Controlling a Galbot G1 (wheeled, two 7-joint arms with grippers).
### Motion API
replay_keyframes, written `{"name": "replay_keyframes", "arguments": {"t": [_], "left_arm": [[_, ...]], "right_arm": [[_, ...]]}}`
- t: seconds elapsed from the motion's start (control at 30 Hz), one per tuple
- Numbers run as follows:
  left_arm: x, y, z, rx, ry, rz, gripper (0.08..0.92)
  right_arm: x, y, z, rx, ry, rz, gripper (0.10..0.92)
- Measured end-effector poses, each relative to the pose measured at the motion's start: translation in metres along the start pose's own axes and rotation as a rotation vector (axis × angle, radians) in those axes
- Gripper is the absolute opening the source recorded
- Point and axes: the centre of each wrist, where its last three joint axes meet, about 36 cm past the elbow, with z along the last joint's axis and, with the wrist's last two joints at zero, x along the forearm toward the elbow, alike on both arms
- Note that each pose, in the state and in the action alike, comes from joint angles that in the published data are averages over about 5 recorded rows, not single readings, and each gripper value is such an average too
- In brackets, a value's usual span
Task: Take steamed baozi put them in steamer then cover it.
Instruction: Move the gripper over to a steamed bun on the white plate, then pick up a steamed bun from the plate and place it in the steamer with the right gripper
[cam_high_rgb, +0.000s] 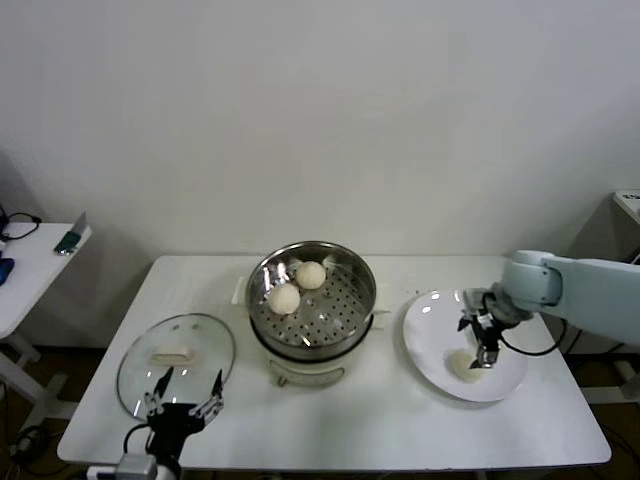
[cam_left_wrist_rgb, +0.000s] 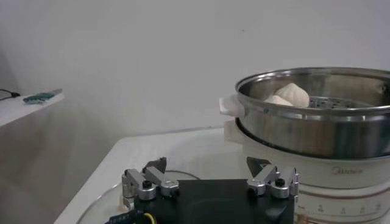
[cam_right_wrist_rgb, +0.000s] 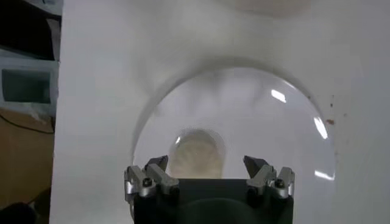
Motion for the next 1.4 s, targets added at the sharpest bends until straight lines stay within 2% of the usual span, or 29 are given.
{"name": "replay_keyframes", "arguments": {"t": [0.4,0.93,1.17,1.4], "left_arm": [[-0.002,0.001,-0.001,0.001,0.004,0.001,0.823],[-0.004,0.002,-0.001,0.000,0.007,0.004,0.823],[-0.003,0.001,-0.001,-0.001,0.008,0.006,0.823],[-0.002,0.000,-0.002,-0.007,0.005,0.010,0.823]], "right_arm": [[-0.034,0.002,0.006,-0.035,0.020,-0.005,0.813],[-0.044,0.001,0.006,-0.037,0.019,-0.017,0.688],[-0.017,-0.015,-0.002,0.036,-0.002,-0.018,0.679],[0.057,-0.051,-0.032,0.179,-0.038,0.019,0.679]]}}
